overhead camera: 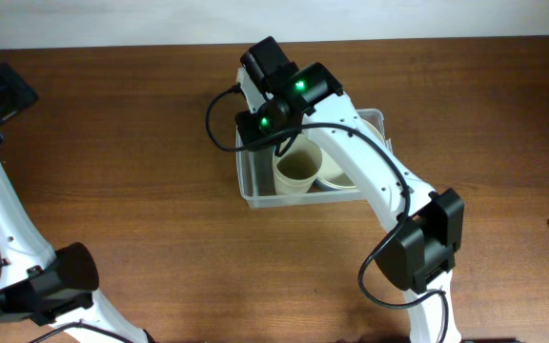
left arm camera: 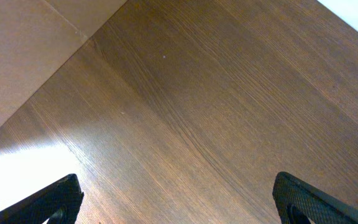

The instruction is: Pack container

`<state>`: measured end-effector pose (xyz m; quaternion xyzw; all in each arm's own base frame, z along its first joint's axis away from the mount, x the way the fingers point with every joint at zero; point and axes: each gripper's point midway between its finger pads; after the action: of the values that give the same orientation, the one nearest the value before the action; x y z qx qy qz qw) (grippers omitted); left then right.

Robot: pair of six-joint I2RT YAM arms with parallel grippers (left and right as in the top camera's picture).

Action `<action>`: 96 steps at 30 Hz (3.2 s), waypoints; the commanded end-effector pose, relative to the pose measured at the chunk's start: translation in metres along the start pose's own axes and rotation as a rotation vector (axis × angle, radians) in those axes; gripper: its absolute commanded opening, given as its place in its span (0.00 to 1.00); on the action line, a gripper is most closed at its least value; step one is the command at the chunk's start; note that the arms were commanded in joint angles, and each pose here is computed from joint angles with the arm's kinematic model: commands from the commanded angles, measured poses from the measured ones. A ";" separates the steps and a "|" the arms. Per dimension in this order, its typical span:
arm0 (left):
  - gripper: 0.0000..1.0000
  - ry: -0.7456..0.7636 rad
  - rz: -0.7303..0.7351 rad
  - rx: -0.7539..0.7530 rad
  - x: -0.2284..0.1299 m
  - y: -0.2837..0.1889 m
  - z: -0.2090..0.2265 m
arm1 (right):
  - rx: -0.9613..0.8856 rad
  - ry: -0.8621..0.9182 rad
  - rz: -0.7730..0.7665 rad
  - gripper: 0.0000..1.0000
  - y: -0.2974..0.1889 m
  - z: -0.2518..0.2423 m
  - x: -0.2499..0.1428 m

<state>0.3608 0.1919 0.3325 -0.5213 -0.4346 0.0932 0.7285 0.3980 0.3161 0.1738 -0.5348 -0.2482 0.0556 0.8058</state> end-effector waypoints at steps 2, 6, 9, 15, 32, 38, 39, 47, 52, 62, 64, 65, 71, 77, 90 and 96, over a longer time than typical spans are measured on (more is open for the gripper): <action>1.00 -0.012 0.019 0.009 -0.001 0.007 0.001 | -0.031 0.002 -0.043 0.34 -0.007 -0.008 0.011; 1.00 -0.011 0.022 0.011 -0.002 0.007 0.001 | -0.023 -0.098 -0.123 0.54 -0.031 0.000 0.032; 1.00 -0.011 0.022 0.011 -0.002 0.007 0.001 | -0.016 -0.136 -0.210 0.65 -0.058 0.007 0.052; 1.00 -0.011 0.022 0.011 -0.002 0.007 0.001 | -0.026 -0.127 -0.408 0.67 -0.133 -0.002 0.089; 1.00 -0.011 0.022 0.012 -0.002 0.008 0.001 | -0.592 0.376 -0.390 0.86 -0.328 -0.286 -0.043; 1.00 -0.011 0.022 0.012 -0.002 0.008 0.001 | -0.679 0.476 -0.319 0.89 -0.357 -0.355 -0.104; 1.00 -0.011 0.022 0.011 -0.002 0.008 0.001 | -0.676 0.498 -0.290 0.91 -0.355 -0.364 -0.116; 1.00 -0.011 0.022 0.012 -0.002 0.008 0.001 | -0.631 0.644 0.162 1.00 -0.315 -0.394 -0.254; 1.00 -0.011 0.022 0.011 -0.002 0.008 0.001 | -0.450 0.657 0.294 1.00 -0.278 -0.392 -0.310; 1.00 -0.011 0.022 0.011 -0.002 0.008 0.001 | -0.400 0.606 0.344 0.99 -0.250 -0.429 -0.389; 1.00 -0.011 0.022 0.012 -0.002 0.008 0.001 | -0.421 0.611 0.331 0.99 -0.247 -0.438 -0.394; 1.00 -0.011 0.022 0.012 -0.002 0.008 0.001 | -0.424 0.605 0.329 0.99 -0.246 -0.440 -0.396; 1.00 -0.011 0.022 0.012 -0.002 0.008 0.001 | -0.408 0.533 0.345 0.99 -0.229 -0.447 -0.402; 1.00 -0.011 0.022 0.011 -0.002 0.008 0.001 | -0.368 0.534 0.387 0.99 -0.198 -0.455 -0.418; 1.00 -0.011 0.022 0.011 -0.002 0.008 0.001 | -0.374 0.416 0.403 0.99 -0.178 -0.469 -0.439; 1.00 -0.011 0.022 0.011 -0.002 0.008 0.001 | -0.388 0.383 0.379 0.99 -0.178 -0.476 -0.435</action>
<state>0.3606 0.1919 0.3315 -0.5215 -0.4329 0.0948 0.7291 0.2071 -0.3136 0.0435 -0.7237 0.0153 0.0501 0.6881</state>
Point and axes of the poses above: each gripper's point midway between its finger pads, its own y axis out along the fingers, its own z axis along the line the jaws close on, x = y × z, and after that the axes turned 1 degree about -y, right-handed
